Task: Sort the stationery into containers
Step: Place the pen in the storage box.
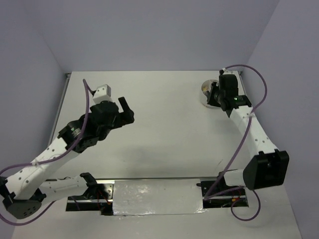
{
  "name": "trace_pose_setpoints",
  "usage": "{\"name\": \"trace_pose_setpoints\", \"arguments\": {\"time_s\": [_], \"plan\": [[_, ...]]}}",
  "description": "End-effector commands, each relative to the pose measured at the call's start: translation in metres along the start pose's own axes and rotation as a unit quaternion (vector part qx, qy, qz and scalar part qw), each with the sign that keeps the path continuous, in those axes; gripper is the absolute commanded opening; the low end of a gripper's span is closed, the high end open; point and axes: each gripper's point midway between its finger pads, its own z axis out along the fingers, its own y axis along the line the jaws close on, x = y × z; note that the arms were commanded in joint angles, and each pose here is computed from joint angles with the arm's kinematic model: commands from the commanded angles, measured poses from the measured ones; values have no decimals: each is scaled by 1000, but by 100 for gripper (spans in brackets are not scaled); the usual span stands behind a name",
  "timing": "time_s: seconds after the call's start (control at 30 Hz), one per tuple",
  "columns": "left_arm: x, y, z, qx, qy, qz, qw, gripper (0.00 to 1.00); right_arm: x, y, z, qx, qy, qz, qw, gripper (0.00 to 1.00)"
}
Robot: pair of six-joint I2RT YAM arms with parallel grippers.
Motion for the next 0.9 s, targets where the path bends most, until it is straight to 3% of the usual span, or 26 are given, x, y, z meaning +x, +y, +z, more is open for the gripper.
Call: {"name": "trace_pose_setpoints", "arguments": {"time_s": [0.0,0.07,0.2,0.33,0.87], "plan": [[14,28,-18,10,33,144,989,99,-12,-6,11,-7,23,-21,1000,0],[24,39,-24,29,46,193,980,99,-6,-12,28,-9,57,-18,998,0],[51,35,-32,119,66,235,962,99,-15,-16,43,-33,66,-27,997,0],[67,37,-31,167,44,219,960,99,-26,-19,49,-31,64,-32,997,0],[65,49,-28,129,41,211,968,99,-24,-51,82,-32,113,3,993,3]]}}
